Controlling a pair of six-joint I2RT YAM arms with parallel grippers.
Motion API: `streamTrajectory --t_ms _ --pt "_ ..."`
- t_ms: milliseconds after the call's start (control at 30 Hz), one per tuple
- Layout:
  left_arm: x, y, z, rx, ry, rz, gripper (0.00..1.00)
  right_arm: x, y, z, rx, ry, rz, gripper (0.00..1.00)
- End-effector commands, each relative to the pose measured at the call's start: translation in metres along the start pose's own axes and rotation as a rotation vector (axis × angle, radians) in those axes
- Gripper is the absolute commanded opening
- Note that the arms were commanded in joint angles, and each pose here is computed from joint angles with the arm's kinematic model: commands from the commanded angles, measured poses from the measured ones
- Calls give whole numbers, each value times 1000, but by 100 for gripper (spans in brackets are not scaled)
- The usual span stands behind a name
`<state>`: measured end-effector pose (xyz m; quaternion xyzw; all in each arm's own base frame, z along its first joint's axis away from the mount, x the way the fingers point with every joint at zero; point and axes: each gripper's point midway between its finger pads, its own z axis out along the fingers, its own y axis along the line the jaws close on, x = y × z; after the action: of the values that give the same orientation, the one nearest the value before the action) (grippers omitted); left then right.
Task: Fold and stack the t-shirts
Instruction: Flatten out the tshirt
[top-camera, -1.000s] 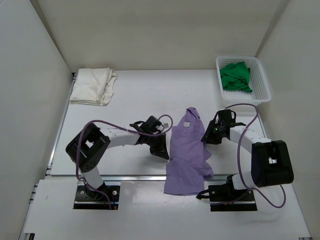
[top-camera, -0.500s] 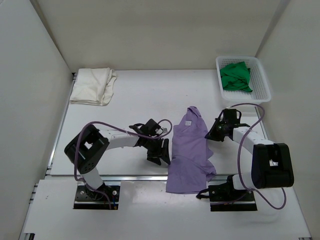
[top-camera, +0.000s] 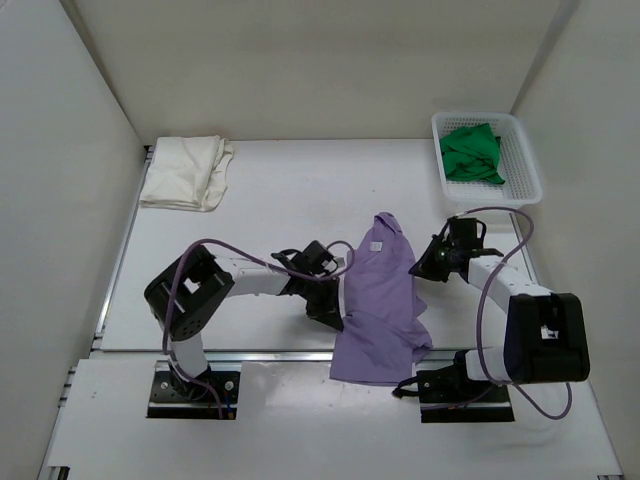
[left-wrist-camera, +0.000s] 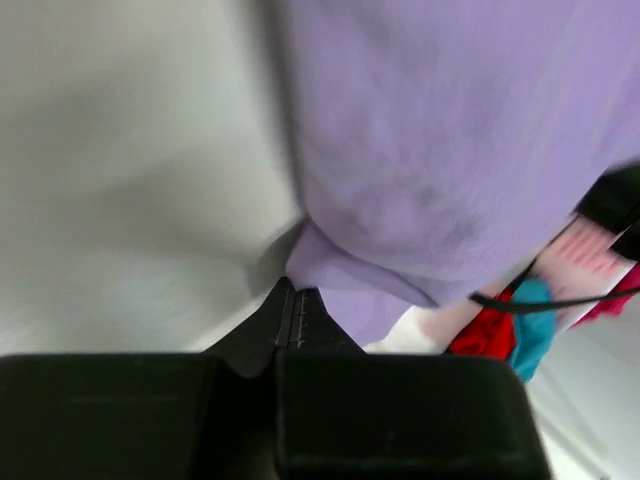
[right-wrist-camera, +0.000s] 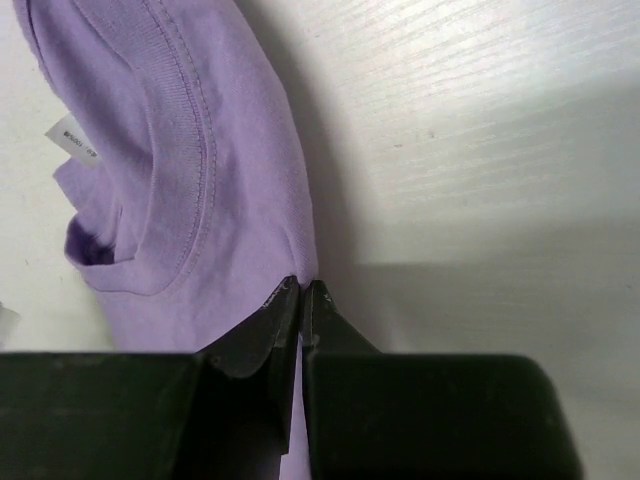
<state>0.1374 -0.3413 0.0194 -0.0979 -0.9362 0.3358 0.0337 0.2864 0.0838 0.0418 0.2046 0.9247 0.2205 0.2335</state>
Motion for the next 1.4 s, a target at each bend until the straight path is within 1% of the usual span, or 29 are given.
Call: streamTrajectory --t_ms 0,67,167,233,300,367,400,433,500,533,567,600,633,700,733,833,867,967,1000,1033,1067,1100,1133,1167,1200,1233,1267,1300,1367 --pt "-56 -1 -43 9 -178 -15 0 -4 5 -7 -32 -39 2 0" --pt "-89 16 -74 -8 -270 -72 0 12 4 -13 -26 -13 -13 0" --pt "-121 29 -107 19 -365 -133 0 40 -3 -20 2 34 -17 0" --pt "-137 43 -123 -44 -416 -149 0 52 -6 -25 7 57 -3 0" --pt "-170 62 -152 -61 -507 -207 0 69 -5 -30 -11 96 3 0" --pt "-215 57 -193 -27 -620 -219 0 94 4 -36 -34 192 -8 0" --pt "-240 52 -218 -30 -681 -204 0 107 11 -36 -33 227 -54 0" --pt "-246 54 -223 -56 -678 -217 0 125 19 -40 -38 282 -102 1" --pt "-287 24 -257 -68 -753 -126 0 143 25 -45 -15 356 -157 0" --pt "-286 11 -257 -82 -739 -105 0 146 33 -52 -15 378 -194 0" --pt "-299 -9 -267 -70 -766 -47 0 148 28 -56 25 396 -204 0" --pt "-301 -28 -267 -56 -751 -3 0 141 37 -61 12 371 -238 3" --pt "-296 -43 -258 -50 -724 29 3 137 41 -68 8 376 -248 7" --pt "-298 -63 -242 -33 -690 80 14 124 47 -78 -2 370 -249 25" --pt "-296 -65 -232 -26 -655 74 26 108 55 -81 -18 330 -265 29" --pt "-300 -49 -218 -53 -595 32 79 74 66 -90 -13 266 -270 45" --pt "-294 -48 -213 -77 -567 23 87 59 72 -90 -21 236 -273 45" --pt "-297 -40 -227 -154 -607 32 90 19 94 -86 -47 159 -313 43" --pt "-286 -35 -234 -170 -613 32 91 7 103 -83 -67 135 -323 36" --pt "-272 -23 -235 -194 -618 11 90 -6 113 -76 -86 115 -338 23" --pt "-269 -28 -255 -163 -691 26 89 -21 122 -67 -96 99 -338 15" --pt "-247 7 -231 -185 -624 -54 90 -32 132 -65 -127 84 -342 0" --pt "-227 25 -224 -160 -614 -101 91 -48 145 -60 -143 64 -359 0" --pt "-220 30 -232 -121 -642 -110 91 -59 156 -50 -152 49 -391 0" --pt "-199 55 -209 -132 -583 -161 91 -67 160 -43 -153 39 -405 0" --pt "-178 74 -198 -158 -545 -190 90 -79 172 -35 -174 34 -419 2" --pt "-166 81 -196 -169 -523 -188 91 -88 180 -22 -181 31 -439 6" --pt "-150 94 -184 -190 -480 -207 92 -89 185 -15 -186 40 -454 14" --pt "-124 104 -173 -182 -449 -226 93 -98 201 10 -199 61 -492 28"
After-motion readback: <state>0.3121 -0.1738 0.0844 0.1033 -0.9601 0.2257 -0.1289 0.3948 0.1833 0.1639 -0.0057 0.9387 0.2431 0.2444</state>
